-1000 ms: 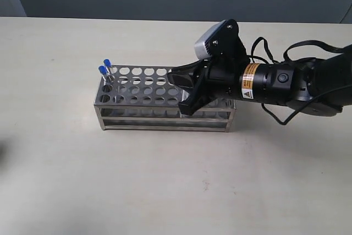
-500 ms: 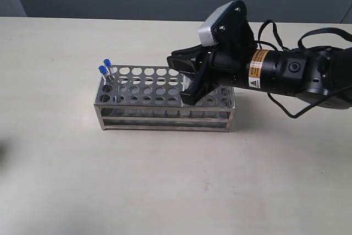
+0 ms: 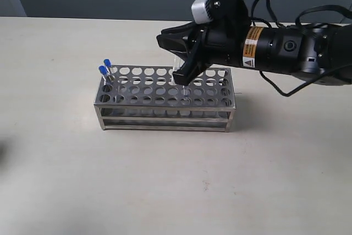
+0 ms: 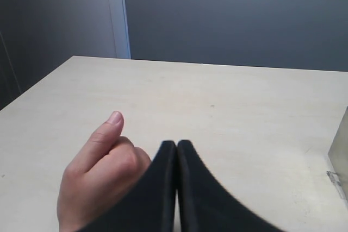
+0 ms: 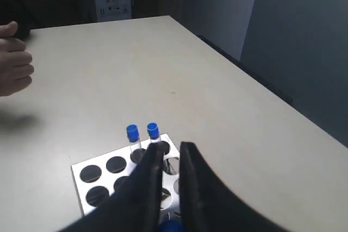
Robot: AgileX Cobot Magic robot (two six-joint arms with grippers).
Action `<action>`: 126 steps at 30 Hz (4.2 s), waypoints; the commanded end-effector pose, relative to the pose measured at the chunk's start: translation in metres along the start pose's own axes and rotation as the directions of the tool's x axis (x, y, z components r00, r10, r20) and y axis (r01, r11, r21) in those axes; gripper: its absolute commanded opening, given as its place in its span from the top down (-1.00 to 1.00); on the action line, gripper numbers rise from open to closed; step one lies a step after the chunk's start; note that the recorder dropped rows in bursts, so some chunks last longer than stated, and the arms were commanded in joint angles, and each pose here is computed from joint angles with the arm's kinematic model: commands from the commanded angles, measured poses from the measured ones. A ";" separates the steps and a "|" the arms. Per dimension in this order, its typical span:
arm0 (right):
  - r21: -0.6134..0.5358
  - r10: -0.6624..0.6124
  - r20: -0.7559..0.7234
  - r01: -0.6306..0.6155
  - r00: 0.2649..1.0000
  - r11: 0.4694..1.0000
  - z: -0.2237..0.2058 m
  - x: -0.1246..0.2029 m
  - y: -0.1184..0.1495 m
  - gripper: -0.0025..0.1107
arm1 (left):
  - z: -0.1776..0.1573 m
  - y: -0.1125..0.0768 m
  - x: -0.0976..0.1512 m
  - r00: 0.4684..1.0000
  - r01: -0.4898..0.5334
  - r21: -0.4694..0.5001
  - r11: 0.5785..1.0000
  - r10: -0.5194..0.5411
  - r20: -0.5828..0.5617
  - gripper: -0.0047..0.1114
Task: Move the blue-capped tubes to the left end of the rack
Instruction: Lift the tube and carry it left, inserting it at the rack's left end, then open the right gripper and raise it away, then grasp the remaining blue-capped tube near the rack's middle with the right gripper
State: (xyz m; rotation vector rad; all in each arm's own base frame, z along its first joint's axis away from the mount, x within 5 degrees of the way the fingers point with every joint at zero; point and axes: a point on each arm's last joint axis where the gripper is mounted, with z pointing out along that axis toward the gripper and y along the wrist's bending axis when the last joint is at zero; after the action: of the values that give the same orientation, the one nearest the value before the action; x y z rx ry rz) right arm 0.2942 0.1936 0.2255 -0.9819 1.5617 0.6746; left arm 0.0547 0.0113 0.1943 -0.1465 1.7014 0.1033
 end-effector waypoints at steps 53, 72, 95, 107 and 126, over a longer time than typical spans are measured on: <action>-0.275 0.006 -0.005 -0.007 1.000 0.961 0.132 0.011 0.036 0.97 | 0.000 0.000 0.001 1.000 0.003 0.009 1.000 -0.003 -0.002 0.91; -0.309 -0.025 -0.038 0.012 0.999 0.951 0.150 0.025 0.049 0.97 | 0.000 0.000 0.001 1.000 0.003 0.009 1.000 -0.003 -0.002 0.91; -0.194 -0.207 -0.105 0.184 0.973 0.964 0.123 -0.024 0.036 0.12 | 0.000 0.000 0.001 1.000 0.003 0.009 1.000 -0.003 -0.002 0.91; 0.004 0.067 -0.129 -0.067 0.989 0.998 0.010 -0.006 -0.039 0.12 | 0.000 -0.001 0.001 1.000 0.005 0.009 1.000 -0.005 -0.002 0.91; 0.073 0.194 -0.160 -0.184 0.968 0.980 0.018 0.084 -0.034 0.12 | 0.000 -0.001 0.001 1.000 0.005 0.009 1.000 -0.005 -0.002 0.91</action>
State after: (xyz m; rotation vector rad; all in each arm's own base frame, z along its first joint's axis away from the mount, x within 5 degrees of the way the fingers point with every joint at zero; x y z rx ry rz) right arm 0.3290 0.1739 0.1455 -0.8789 1.8323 0.6779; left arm 0.0547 0.0113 0.1943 -0.1465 1.7014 0.1033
